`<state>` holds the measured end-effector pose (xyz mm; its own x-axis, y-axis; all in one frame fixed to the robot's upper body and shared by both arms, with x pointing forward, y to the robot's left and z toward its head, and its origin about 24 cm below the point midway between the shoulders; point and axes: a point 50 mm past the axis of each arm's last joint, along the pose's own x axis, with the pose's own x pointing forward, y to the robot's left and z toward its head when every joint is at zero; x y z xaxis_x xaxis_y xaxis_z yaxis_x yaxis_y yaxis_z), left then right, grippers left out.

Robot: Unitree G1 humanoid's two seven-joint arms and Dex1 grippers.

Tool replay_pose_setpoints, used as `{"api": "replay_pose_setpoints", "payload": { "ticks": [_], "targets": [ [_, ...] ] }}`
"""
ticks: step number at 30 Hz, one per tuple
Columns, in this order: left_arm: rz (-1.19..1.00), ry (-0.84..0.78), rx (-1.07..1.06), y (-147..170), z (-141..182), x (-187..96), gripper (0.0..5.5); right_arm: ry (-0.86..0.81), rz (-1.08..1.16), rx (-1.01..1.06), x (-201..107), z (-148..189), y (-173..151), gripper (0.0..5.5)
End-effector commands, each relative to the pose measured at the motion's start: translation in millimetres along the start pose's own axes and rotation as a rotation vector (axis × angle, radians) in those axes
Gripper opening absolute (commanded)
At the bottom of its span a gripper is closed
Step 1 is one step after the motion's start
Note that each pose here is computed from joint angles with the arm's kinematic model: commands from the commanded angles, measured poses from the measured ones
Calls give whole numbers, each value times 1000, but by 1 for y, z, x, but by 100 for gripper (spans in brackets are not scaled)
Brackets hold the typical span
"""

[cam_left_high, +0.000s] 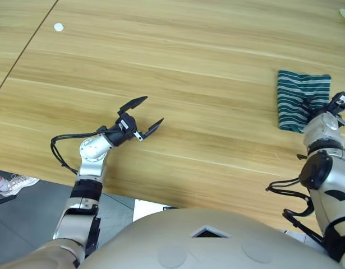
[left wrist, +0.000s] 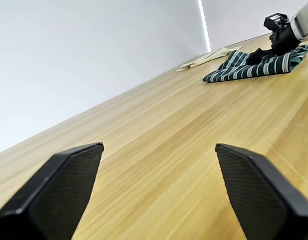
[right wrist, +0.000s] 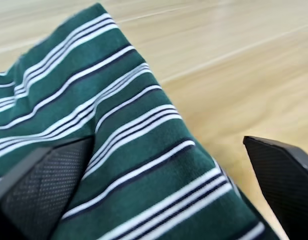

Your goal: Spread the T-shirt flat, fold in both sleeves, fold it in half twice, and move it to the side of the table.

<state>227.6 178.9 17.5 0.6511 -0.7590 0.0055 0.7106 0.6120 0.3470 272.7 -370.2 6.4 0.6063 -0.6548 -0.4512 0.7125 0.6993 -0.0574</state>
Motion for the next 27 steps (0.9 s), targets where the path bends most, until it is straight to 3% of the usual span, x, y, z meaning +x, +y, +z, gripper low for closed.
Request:
{"api": "replay_pose_setpoints", "payload": {
  "ticks": [1, 5, 8, 11, 14, 17, 18, 20, 21, 23, 25, 26, 27],
  "targets": [
    [34, -6, 1, 4, 3, -5, 415, 74, -97, -72, -1, -21, -25, 537],
    [66, -33, -21, 8, 5, -4, 415, -146, -152, -109, 1, 24, -29, 537],
    [132, -99, -80, 21, 9, 2, 415, -552, -157, -198, -13, 79, -2, 537],
    [231, -143, -179, 44, 5, 12, 415, -921, -76, -271, -47, 110, 41, 537],
    [296, -194, -286, 59, 2, 15, 415, -1235, 59, -363, -94, 118, 84, 537],
    [349, -224, -368, 69, -3, 20, 415, -1465, 289, -567, -139, 96, 136, 537],
    [395, -222, -402, 76, -7, 21, 415, -1446, 422, -637, -145, 80, 156, 537],
    [528, -174, -445, 91, -16, 21, 415, -1208, 783, -688, -144, 36, 191, 537],
    [597, -137, -474, 97, -22, 20, 415, -1048, 922, -607, -141, 23, 201, 537],
    [713, -52, -533, 103, -33, 18, 415, -555, 1133, -28, -120, 26, 209, 537],
    [781, 23, -574, 103, -43, 16, 415, -258, 1194, 422, -105, 16, 211, 537],
    [798, 42, -598, 101, -46, 14, 415, -193, 1151, 451, -101, 7, 210, 537],
    [819, 60, -625, 97, -51, 11, 415, -172, 1069, 346, -97, -8, 207, 537]
  ]
}}
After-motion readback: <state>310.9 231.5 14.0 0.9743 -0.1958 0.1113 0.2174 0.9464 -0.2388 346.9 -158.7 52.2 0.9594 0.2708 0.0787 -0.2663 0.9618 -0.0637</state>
